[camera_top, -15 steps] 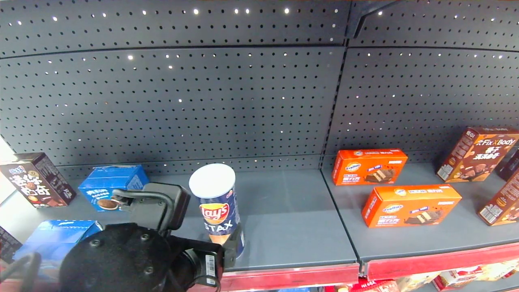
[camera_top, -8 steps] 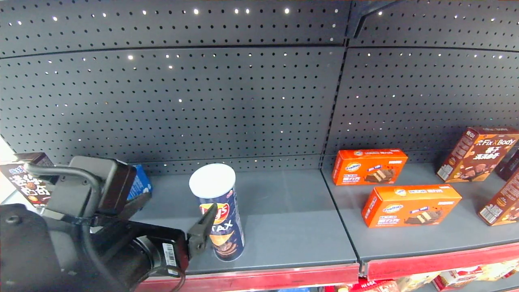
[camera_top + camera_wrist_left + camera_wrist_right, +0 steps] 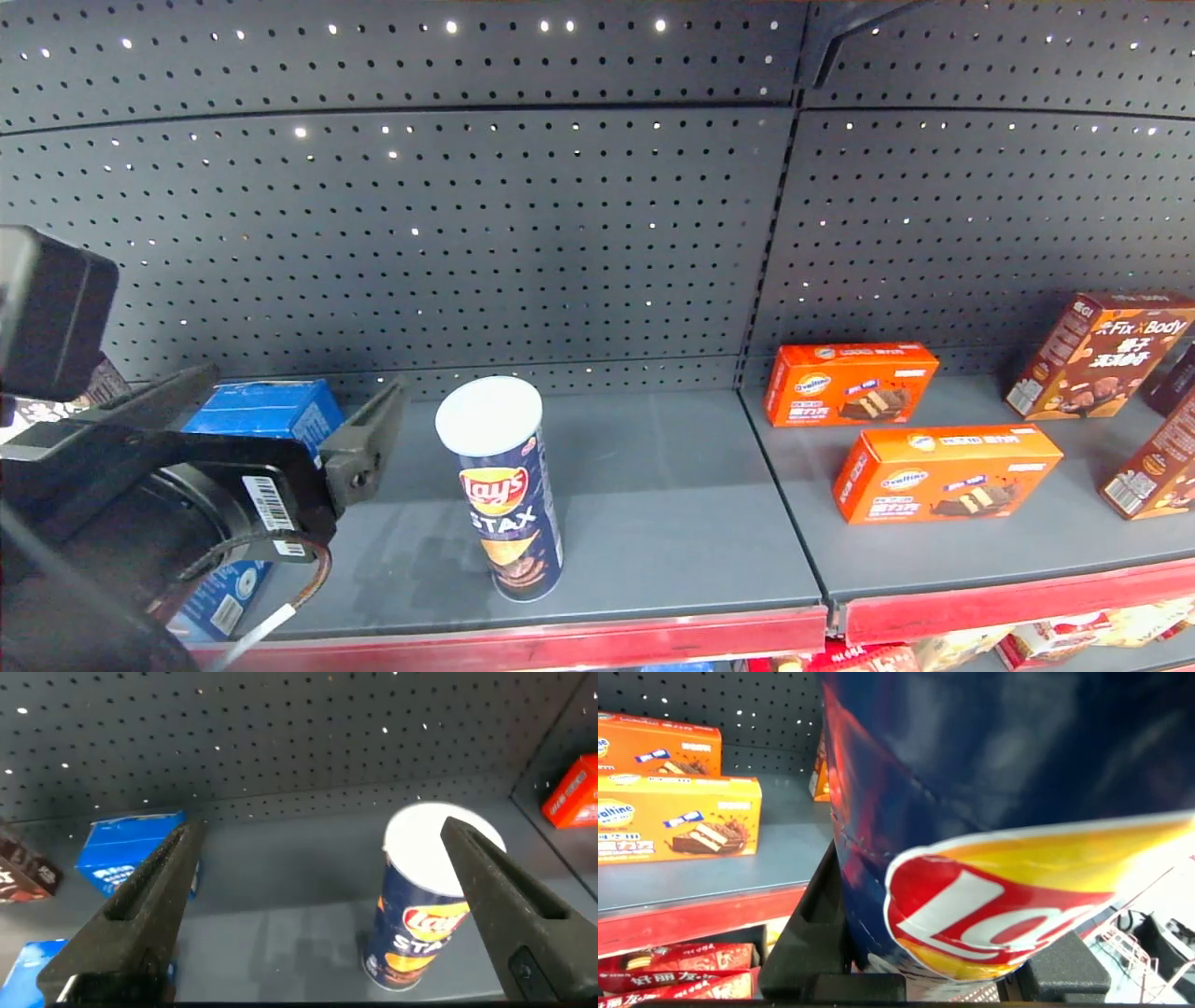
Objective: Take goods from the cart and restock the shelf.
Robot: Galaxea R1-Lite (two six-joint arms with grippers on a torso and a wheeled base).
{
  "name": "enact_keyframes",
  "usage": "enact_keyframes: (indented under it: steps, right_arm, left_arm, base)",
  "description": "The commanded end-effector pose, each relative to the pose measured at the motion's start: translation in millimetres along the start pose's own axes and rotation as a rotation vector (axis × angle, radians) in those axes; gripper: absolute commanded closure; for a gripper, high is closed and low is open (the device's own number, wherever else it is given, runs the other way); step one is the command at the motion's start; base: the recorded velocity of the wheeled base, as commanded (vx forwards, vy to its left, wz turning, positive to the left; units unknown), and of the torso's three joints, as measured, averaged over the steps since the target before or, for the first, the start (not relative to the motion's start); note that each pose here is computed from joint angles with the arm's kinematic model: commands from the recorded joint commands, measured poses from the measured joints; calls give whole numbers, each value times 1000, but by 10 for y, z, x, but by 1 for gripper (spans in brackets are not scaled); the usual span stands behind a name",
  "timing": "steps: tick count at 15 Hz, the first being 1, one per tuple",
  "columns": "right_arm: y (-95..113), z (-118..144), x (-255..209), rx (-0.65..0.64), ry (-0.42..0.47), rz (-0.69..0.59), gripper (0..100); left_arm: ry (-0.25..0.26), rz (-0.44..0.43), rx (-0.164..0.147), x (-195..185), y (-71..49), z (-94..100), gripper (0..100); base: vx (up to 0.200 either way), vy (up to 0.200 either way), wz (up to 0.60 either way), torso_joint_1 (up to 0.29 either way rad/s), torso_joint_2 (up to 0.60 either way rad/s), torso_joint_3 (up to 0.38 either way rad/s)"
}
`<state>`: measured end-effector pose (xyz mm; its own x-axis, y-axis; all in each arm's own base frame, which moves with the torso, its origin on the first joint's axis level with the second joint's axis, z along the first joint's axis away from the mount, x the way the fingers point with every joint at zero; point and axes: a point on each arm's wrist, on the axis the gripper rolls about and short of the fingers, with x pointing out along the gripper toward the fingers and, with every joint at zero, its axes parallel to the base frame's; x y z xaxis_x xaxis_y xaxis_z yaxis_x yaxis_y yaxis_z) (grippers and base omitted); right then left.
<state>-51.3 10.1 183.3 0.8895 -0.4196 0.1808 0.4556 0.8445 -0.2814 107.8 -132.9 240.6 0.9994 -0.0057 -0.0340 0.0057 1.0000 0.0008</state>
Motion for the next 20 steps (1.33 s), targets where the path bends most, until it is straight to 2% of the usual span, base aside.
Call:
enact_keyframes:
  steps: [1,5,7,8,9,10,11,12,15,16,18,19,20]
  right_arm:
    - [-1,2,-1,0,-2,3,100]
    - [-6,47,45,-2,27,-3,100]
    - [-22,116,59,-6,32,-35,100]
    - [-43,181,79,-6,36,-56,100]
    - [-61,233,106,-7,43,-75,100]
    - [-98,339,130,-4,40,-104,100]
    - [-104,372,152,-5,43,-103,100]
    - [-101,375,177,-7,51,-98,100]
    - [-96,398,268,-5,71,-76,100]
    - [-94,455,387,21,78,-4,100]
    - [-80,570,615,69,92,54,100]
    - [-61,663,800,108,88,103,100]
    - [-28,706,932,135,89,162,100]
  left_arm:
    - [-5,5,-8,-23,16,15,0]
    - [4,-16,12,-60,-12,-25,0]
    - [3,-56,9,-110,-50,-25,0]
    - [2,-55,6,-108,-53,-25,0]
    - [-7,-32,-11,-78,-29,3,0]
    - [-40,87,-58,79,92,133,0]
    - [-52,154,-72,162,172,183,0]
    - [-51,264,-66,274,317,171,0]
    - [-31,394,-7,364,520,89,0]
    - [-16,469,19,319,710,-3,0]
    - [14,494,56,193,872,-178,0]
    - [40,472,105,88,951,-326,0]
    - [55,448,141,32,1005,-410,0]
  base:
    - [0,0,0,0,0,0]
    - [0,0,0,0,0,0]
    - [0,0,0,0,0,0]
    - [0,0,0,0,0,0]
    - [0,0,0,0,0,0]
    - [0,0,0,0,0,0]
    - [0,0,0,0,0,0]
    - [0,0,0,0,0,0]
    - [0,0,0,0,0,0]
    - [0,0,0,0,0,0]
    - [0,0,0,0,0,0]
    - [0,0,0,0,0,0]
    - [0,0,0,0,0,0]
